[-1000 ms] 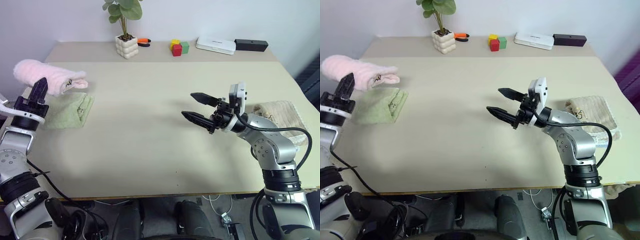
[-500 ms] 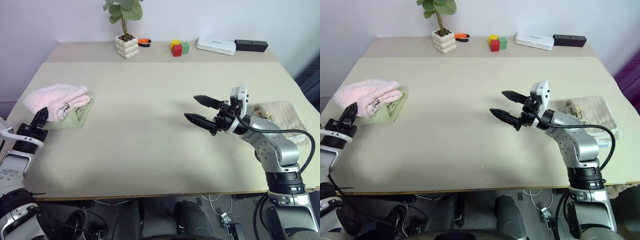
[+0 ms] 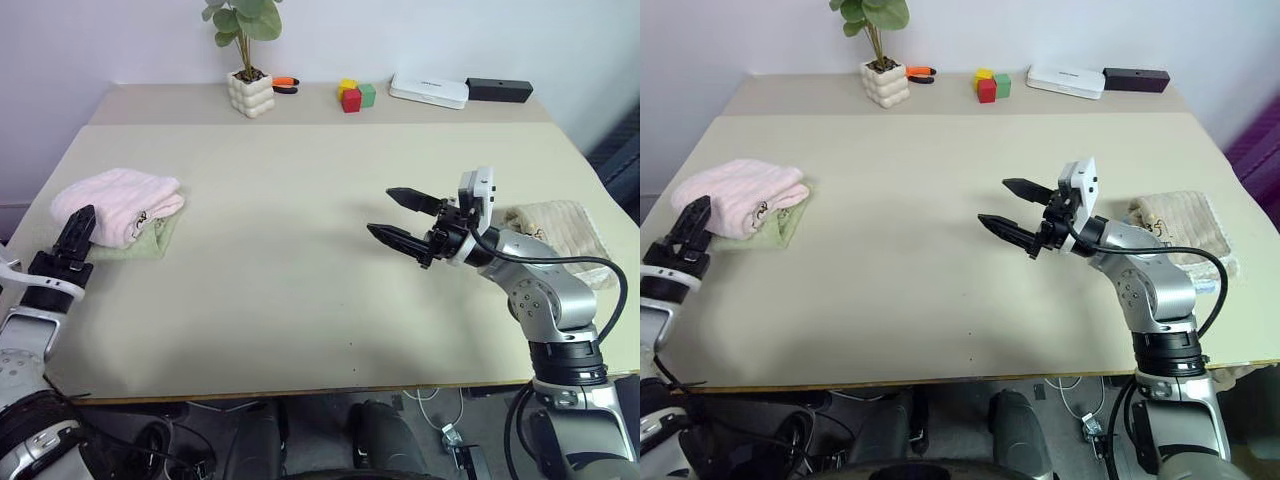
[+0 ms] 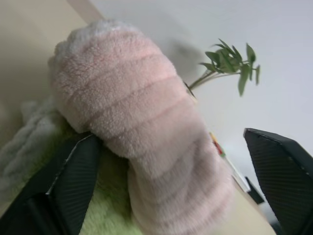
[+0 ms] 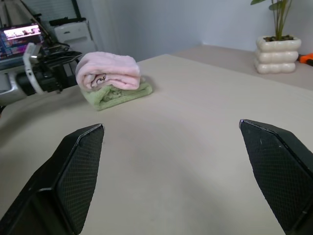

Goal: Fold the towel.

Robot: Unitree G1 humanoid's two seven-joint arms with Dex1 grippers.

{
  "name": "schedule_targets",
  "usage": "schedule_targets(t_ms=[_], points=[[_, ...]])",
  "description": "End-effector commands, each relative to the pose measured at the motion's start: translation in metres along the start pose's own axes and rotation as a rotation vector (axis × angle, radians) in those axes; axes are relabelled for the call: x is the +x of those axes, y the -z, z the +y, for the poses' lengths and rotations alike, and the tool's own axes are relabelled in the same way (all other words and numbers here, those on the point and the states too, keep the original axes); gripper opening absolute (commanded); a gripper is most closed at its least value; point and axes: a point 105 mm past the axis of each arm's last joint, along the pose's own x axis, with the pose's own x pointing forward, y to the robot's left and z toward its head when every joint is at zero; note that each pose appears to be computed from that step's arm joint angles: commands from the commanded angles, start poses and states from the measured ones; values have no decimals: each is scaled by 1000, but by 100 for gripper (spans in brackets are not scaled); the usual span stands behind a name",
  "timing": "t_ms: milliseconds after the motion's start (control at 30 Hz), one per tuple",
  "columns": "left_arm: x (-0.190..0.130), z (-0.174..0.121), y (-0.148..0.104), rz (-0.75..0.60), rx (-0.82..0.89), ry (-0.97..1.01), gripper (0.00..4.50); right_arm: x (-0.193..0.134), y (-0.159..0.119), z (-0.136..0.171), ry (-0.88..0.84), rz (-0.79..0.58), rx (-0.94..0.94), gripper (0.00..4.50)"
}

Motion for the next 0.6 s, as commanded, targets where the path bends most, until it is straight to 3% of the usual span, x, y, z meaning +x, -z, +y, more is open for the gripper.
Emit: schedule_targets(t_ms=[33, 233, 367, 500, 600], points=[[-8, -18, -5, 8, -42, 66, 445, 4, -9, 5, -21, -40, -22, 450], [-23, -30, 8, 71, -34, 88, 445, 2, -9, 4, -27, -47, -5, 450], [-33, -61, 42, 217, 5, 220, 445, -3, -8, 3, -32, -45, 0, 450], [-42, -108, 95, 493, 57, 430, 445, -4, -10, 0, -27, -35, -19, 450], [-25, -123, 110, 516, 185, 513, 445, -8, -12, -1, -13, -31, -30, 450]])
